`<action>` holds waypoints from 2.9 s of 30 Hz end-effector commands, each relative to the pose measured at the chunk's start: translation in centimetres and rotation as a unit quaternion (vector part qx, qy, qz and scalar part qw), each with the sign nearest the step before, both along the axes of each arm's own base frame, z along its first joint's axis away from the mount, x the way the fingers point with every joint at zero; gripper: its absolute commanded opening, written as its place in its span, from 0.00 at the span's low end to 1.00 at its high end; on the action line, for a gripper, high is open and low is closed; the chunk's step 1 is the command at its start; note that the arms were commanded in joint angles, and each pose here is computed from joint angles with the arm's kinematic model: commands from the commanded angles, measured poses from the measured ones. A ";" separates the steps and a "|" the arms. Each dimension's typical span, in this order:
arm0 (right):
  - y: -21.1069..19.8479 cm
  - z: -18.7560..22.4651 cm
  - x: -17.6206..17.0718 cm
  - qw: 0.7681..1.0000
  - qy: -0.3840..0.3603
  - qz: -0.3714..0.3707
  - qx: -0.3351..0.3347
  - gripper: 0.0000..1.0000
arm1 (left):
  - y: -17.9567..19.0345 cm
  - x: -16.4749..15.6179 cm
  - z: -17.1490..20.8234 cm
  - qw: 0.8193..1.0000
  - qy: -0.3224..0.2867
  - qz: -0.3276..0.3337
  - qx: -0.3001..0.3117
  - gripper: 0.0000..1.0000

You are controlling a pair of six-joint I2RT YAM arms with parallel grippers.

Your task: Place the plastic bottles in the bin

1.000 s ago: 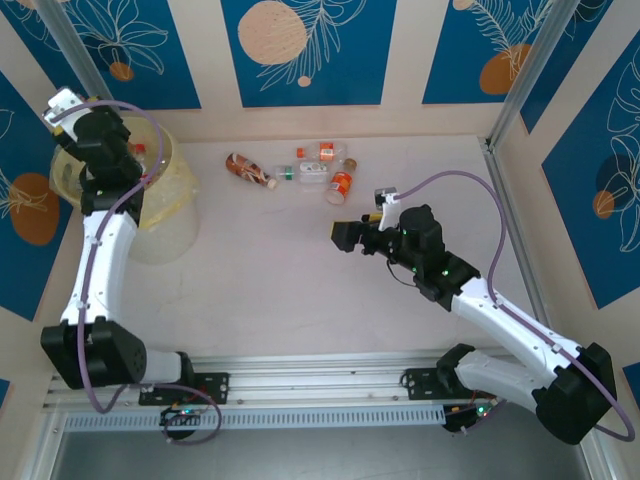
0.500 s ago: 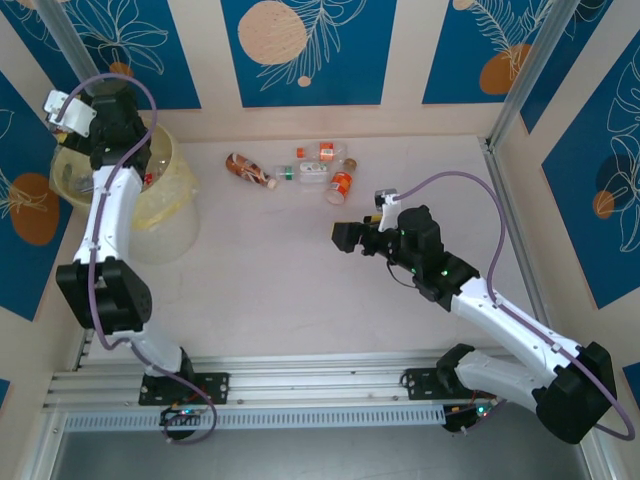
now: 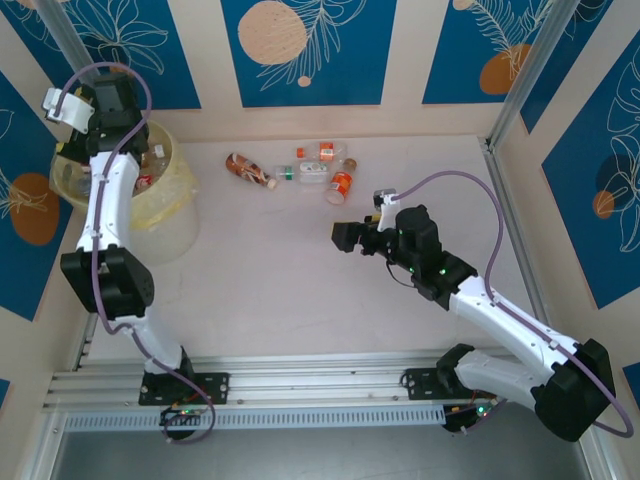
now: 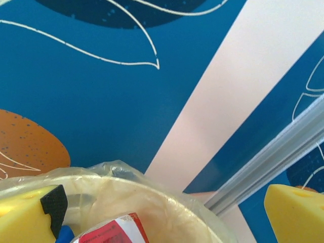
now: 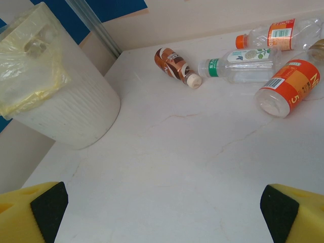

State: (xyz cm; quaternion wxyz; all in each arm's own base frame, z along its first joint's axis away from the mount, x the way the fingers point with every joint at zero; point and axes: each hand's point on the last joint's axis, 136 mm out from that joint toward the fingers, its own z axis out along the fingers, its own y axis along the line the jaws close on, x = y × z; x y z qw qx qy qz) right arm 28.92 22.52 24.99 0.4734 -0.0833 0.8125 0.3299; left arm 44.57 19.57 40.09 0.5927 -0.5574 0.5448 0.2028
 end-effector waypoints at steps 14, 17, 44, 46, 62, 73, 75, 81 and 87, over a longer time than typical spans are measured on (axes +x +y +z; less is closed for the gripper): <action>-2.3 -1.6 1.5 0.996 0.028 -0.079 -0.017 1.00 | -8.7 2.0 1.7 0.965 -0.019 -0.261 -0.021 1.00; -3.0 -2.4 1.9 0.993 0.052 -0.101 -0.011 1.00 | -12.6 2.4 2.2 0.943 -0.030 -0.331 -0.016 1.00; -1.0 -13.0 14.5 0.934 0.309 -0.153 -0.096 0.99 | -43.4 -6.1 -9.1 0.570 -0.033 -0.815 -0.095 1.00; -0.9 -14.2 16.4 0.927 0.313 -0.177 -0.102 1.00 | -42.8 -6.1 -10.8 0.588 -0.004 -0.803 -0.098 1.00; 0.4 -19.7 23.1 0.895 0.335 -0.243 -0.169 0.92 | -40.4 -7.2 -14.9 0.625 0.054 -0.775 -0.081 1.00; 1.2 -18.1 23.1 0.920 0.278 -0.227 -0.161 0.58 | -41.2 -7.9 -14.8 0.597 0.046 -0.799 -0.060 1.00; 1.2 -16.8 22.6 0.928 0.263 -0.218 -0.146 0.57 | -41.6 -8.0 -14.8 0.588 0.038 -0.805 -0.066 1.00; 0.8 -13.7 18.5 0.951 0.230 -0.174 -0.113 0.56 | -42.3 -7.6 -15.5 0.581 0.035 -0.807 -0.097 1.00; -1.2 -12.0 12.9 0.961 0.199 -0.158 -0.108 0.51 | -43.3 -7.4 -16.3 0.566 0.027 -0.813 -0.131 1.00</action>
